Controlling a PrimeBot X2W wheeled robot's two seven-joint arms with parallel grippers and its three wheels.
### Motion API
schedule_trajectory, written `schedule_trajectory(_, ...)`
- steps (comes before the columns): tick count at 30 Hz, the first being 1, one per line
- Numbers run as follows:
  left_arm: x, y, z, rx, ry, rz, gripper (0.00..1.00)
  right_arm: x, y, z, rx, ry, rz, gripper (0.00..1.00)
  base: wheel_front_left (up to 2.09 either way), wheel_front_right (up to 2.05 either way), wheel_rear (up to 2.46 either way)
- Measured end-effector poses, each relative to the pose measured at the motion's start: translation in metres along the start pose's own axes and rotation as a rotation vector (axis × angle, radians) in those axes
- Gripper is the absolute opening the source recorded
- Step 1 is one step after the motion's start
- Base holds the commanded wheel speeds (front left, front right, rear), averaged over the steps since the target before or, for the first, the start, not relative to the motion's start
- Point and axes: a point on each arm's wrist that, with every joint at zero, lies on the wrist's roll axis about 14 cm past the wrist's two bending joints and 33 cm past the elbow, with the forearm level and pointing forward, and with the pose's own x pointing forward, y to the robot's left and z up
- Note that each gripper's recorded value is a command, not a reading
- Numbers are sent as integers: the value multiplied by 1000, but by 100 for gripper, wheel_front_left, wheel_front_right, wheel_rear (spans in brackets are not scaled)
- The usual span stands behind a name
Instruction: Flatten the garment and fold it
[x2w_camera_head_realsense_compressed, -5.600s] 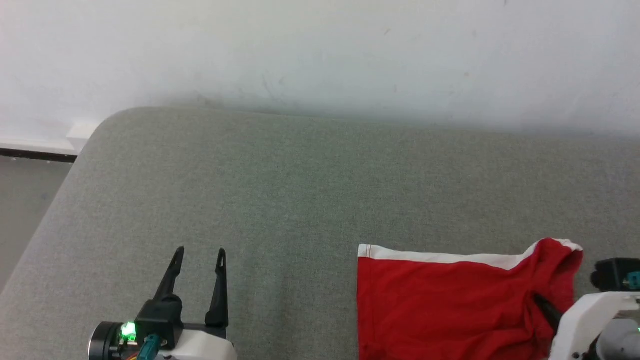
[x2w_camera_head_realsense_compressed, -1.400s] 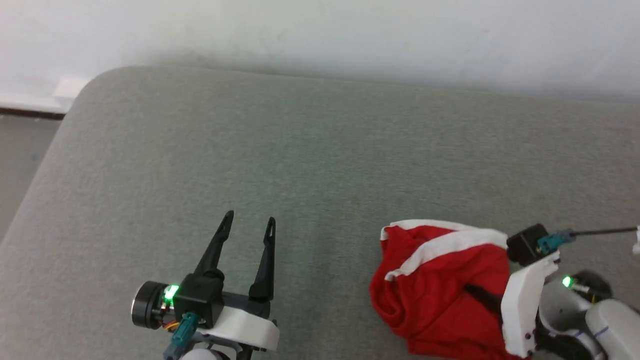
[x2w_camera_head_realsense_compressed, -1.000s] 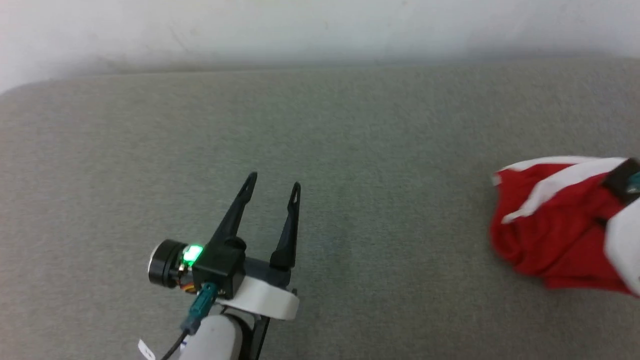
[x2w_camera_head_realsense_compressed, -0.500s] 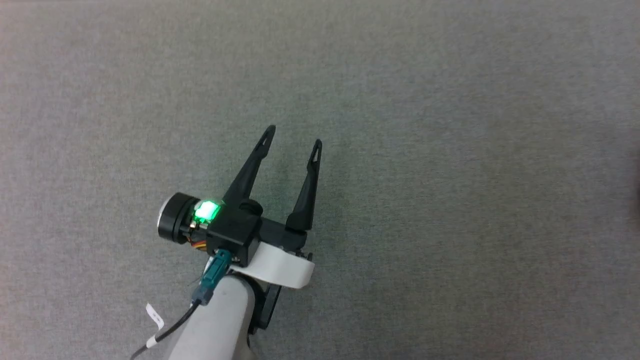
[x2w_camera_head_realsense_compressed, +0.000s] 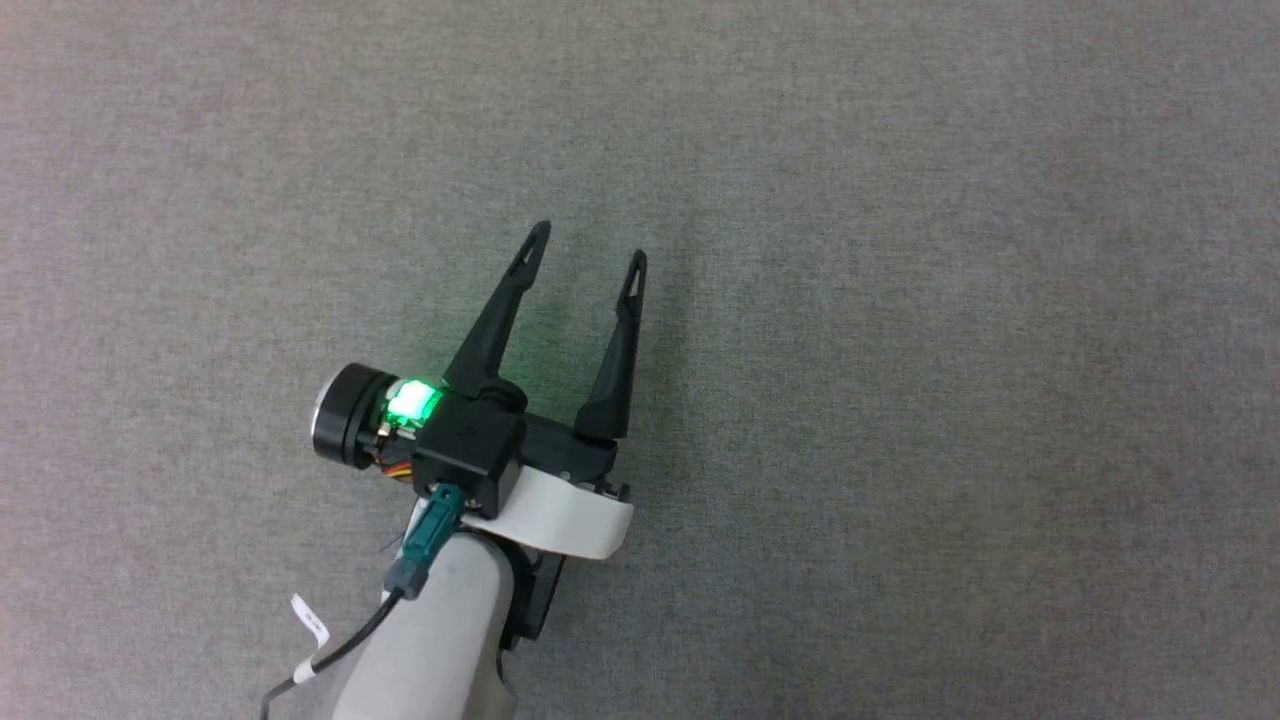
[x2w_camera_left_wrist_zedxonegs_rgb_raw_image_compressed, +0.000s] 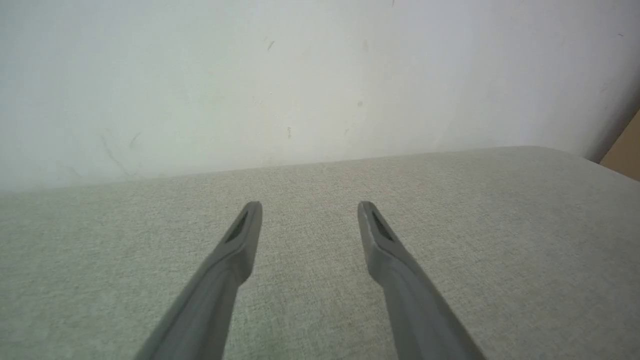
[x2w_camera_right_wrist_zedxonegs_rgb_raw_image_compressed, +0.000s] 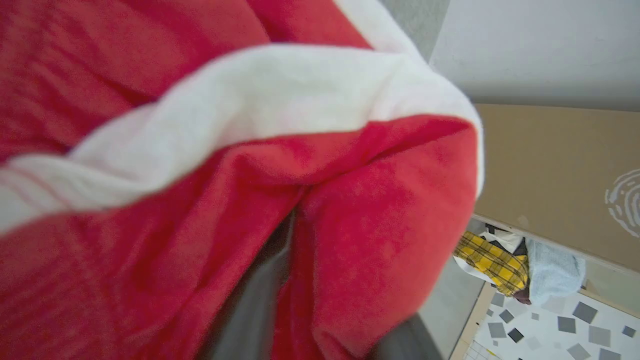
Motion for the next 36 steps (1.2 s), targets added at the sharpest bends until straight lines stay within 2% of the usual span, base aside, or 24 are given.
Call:
schedule_trajectory(7,-8,7,11,16,-8,23,100,-8,1,20,-13,-32,-6,100,0,0,0)
schedule_trajectory(13,-33,10,25,24,-12,56,100,-41,-28,58,49,-165,-77,100,0,0,0)
schedule_trajectory(18,-51,13,50,30,-56,83,100,-100,-51,128,173,-530,-123,100,0,0,0)
schedule_trajectory(22,-66,18,71,46,-102,116,100,-158,-47,180,262,-870,-115,100,0,0,0)
schedule_trajectory(25,-77,24,81,38,-122,145,100,-192,-33,196,358,-1073,-95,100,0,0,0)
schedule_trajectory(27,-86,31,87,13,-136,178,100,-206,-16,197,436,-1155,-65,100,0,0,0)
schedule_trajectory(31,-103,34,91,18,-141,203,100,-224,30,191,548,-1248,-12,100,0,0,0)
schedule_trajectory(36,-119,40,99,32,-159,244,100,-240,82,173,700,-1284,18,100,0,0,0)
